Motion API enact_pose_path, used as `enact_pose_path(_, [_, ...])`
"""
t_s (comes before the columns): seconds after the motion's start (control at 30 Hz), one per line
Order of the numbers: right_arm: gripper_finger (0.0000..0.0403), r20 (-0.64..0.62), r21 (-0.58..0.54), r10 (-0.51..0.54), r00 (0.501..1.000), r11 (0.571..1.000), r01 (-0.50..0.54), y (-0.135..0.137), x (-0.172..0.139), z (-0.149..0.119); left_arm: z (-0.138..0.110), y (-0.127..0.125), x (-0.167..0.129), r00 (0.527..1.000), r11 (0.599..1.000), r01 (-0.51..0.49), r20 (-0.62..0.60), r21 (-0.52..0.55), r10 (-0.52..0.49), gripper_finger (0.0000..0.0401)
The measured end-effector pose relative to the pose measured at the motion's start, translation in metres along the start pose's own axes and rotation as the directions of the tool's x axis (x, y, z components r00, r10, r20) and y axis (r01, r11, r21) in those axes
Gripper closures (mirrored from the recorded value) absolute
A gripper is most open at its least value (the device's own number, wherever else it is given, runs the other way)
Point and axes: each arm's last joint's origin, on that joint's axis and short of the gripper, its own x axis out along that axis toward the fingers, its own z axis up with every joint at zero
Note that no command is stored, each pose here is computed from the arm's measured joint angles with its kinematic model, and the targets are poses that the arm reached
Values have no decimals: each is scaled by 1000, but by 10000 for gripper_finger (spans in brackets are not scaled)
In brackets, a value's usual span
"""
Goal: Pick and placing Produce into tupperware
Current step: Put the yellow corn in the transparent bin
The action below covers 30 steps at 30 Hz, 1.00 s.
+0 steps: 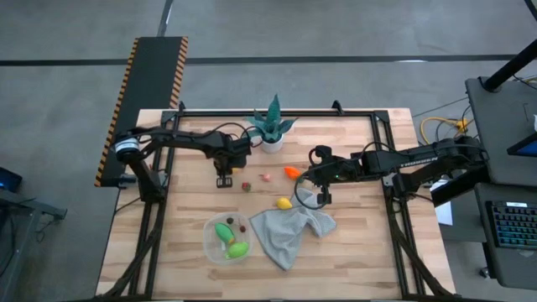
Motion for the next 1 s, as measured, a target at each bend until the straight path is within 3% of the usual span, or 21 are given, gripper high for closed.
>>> enact_pose_path(0.4, [390,0,-1,0,1000,1000,0,0,0,0,-9,-22,-53,990,999,-20,141,48,13,401])
enact_pose_path(0.6, [390,0,-2,0,1000,1000,0,0,0,0,-22,-37,-82,972,1000,-17,237,18,12,401])
enact_pose_path(1.0, [390,0,-8,0,1000,1000,0,0,0,0,-27,-122,-118,904,973,100,390,206,-176,401])
